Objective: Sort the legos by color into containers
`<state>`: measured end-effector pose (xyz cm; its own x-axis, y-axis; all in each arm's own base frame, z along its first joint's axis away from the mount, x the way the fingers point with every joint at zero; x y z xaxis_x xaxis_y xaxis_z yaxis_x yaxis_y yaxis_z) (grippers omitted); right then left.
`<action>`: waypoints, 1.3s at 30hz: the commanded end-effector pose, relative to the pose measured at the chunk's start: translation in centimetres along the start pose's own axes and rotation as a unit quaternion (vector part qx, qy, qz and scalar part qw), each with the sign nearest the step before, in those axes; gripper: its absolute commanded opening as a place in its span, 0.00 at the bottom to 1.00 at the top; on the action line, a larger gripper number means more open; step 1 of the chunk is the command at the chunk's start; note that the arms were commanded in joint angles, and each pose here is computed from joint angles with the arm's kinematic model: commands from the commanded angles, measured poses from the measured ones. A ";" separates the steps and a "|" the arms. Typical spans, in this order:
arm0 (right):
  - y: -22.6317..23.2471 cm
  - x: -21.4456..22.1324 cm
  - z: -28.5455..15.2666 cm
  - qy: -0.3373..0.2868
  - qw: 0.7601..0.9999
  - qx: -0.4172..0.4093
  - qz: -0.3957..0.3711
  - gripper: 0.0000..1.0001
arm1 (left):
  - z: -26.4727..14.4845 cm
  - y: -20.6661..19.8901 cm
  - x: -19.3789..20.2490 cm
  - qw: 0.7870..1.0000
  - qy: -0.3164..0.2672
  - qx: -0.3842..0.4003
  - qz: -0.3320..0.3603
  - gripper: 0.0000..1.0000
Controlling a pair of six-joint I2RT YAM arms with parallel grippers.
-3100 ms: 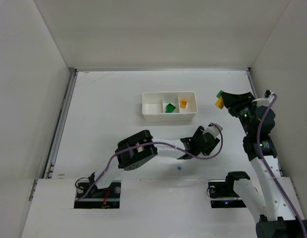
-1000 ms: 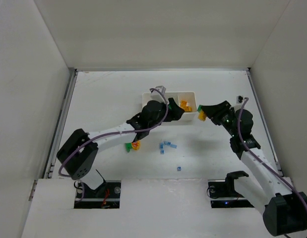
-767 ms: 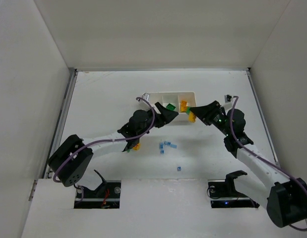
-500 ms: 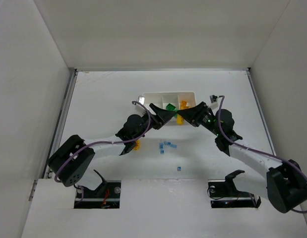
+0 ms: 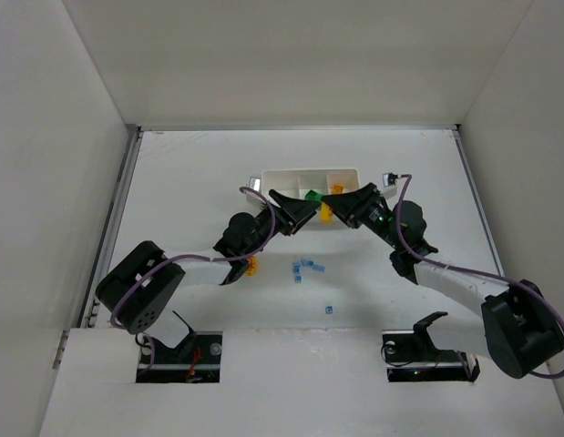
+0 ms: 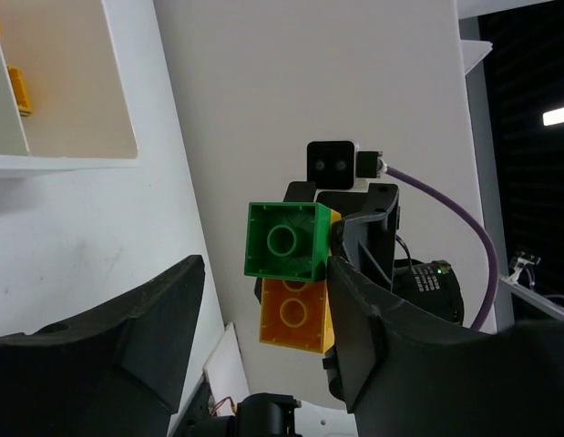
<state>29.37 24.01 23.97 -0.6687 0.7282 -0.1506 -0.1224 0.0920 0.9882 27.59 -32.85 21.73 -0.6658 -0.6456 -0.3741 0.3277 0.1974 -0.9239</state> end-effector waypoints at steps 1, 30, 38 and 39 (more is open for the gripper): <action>2.9 -0.2 0.5 -0.007 0.998 -0.057 0.002 0.19 | 0.1 -2.2 -1.2 0.999 -0.019 0.048 0.000 0.52; 0.4 -0.3 0.1 -0.003 0.998 -0.044 0.033 0.21 | -0.6 -2.6 -3.2 0.996 -0.065 0.063 0.021 0.07; 0.1 -0.6 -0.4 0.000 0.999 -0.036 0.023 0.22 | -1.6 -2.9 -4.7 0.993 -0.082 0.042 0.069 0.06; 0.1 -0.5 -0.5 0.002 0.999 -0.037 0.022 0.22 | -1.6 -2.9 -4.8 0.993 -0.084 0.040 0.075 0.06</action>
<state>29.67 23.61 23.16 -0.6778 0.7314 -0.0748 -0.0927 0.0159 0.9956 28.61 -30.22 23.39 -0.5703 -0.7006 -0.4288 0.3908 0.2277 -0.8919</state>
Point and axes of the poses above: each gripper's point midway between its finger pads, its own z axis out along the fingers, its own y axis along the line the jaws close on, x = y × z, the point moved 1 cm from there along -z, back along the fingers, and after that the axes turned 10 degrees about z, right-handed, at the moved point
